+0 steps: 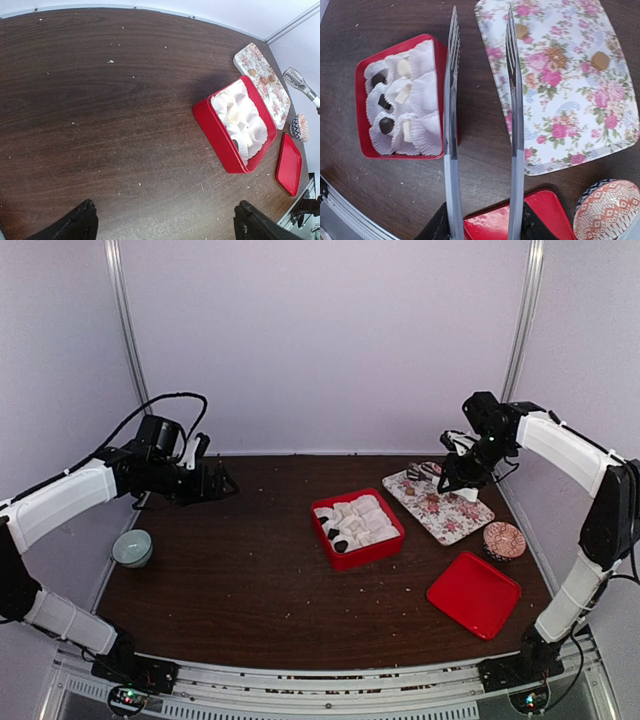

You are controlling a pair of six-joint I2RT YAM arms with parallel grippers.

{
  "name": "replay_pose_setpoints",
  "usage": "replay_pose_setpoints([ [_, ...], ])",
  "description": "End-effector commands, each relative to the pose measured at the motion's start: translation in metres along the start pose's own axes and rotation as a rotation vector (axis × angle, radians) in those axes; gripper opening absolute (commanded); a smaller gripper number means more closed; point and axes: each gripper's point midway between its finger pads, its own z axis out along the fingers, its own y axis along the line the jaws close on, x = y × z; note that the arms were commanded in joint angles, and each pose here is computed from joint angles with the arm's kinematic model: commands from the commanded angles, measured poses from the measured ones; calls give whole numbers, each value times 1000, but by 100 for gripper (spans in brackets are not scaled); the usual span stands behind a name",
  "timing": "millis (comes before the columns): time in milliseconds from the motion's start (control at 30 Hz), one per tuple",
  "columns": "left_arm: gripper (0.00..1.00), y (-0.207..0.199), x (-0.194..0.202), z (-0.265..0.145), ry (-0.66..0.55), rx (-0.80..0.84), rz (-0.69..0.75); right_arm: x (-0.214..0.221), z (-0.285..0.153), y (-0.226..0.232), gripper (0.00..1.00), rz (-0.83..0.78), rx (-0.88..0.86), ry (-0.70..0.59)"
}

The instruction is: Pack the chocolate

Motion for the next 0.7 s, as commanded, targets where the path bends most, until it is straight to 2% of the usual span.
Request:
replay_pose_setpoints([
  [0, 98, 0, -14, -2, -28, -13, 22, -20, -14, -44, 40, 81, 112, -86],
  [300, 98, 3, -15, 2, -23, -25, 16, -8, -3, -117, 43, 201, 280, -39],
  [667, 98, 4, -16, 6, -18, -28, 12, 0, 25, -138, 45, 212, 320, 34],
])
